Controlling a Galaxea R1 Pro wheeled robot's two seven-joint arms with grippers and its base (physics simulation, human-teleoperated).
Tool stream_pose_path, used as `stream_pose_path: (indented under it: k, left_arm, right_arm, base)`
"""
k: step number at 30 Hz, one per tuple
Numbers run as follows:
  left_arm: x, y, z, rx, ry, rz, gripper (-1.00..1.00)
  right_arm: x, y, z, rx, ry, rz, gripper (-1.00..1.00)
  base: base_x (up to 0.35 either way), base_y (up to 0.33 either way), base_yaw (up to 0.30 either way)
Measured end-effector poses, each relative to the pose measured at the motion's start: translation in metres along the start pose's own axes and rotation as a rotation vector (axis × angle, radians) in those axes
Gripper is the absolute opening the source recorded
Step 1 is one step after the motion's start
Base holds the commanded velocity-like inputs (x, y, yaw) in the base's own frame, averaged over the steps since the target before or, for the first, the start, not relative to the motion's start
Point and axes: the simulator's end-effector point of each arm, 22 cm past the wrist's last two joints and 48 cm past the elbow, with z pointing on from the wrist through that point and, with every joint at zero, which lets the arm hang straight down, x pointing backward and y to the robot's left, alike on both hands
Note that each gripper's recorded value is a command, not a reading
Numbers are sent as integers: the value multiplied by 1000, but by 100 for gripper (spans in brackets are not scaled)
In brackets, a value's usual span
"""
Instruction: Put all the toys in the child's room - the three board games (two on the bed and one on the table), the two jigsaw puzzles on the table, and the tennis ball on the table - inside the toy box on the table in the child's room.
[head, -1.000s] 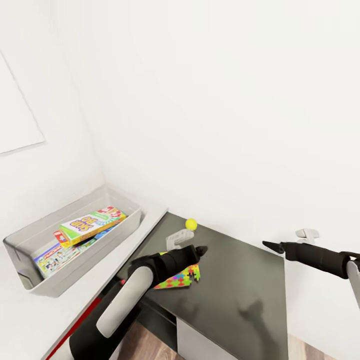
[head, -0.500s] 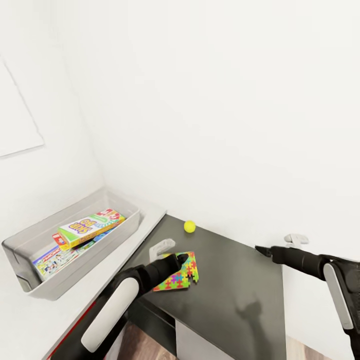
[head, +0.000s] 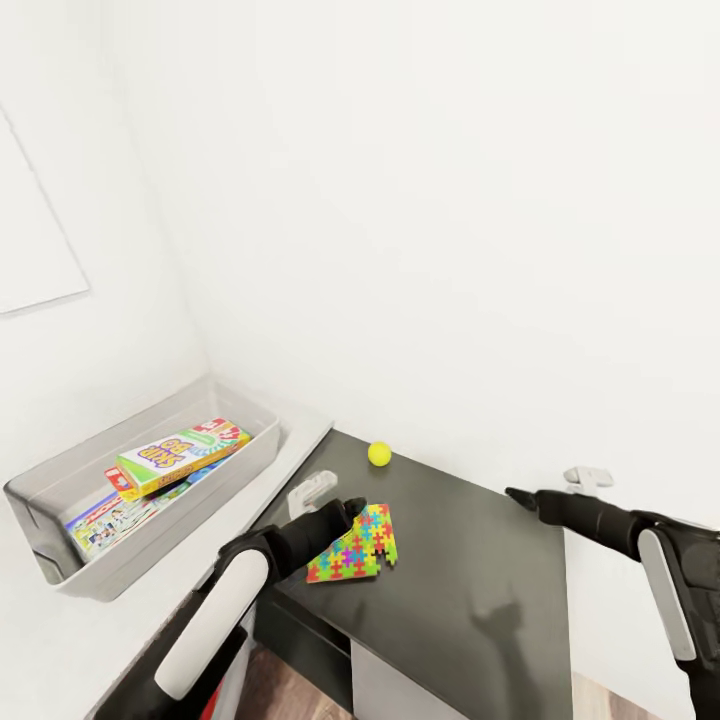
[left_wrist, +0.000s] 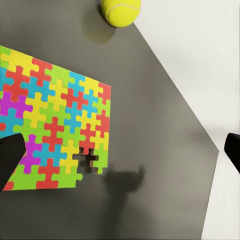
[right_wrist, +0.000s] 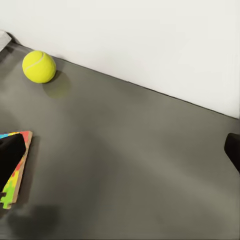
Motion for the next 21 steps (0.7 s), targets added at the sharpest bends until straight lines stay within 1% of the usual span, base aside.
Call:
stream_pose_path:
  k: [2,21]
  left_arm:
    - [-4,2,0,-3,-8,-7,100]
    - [-4,2,0,-2,-8,-8,100]
  right_arm:
    - [-5,2,1,-4,-9,0,100]
    - [-5,2,1,-4,-9,-1,100]
  base:
    - [0,0,0]
    - [0,0,0]
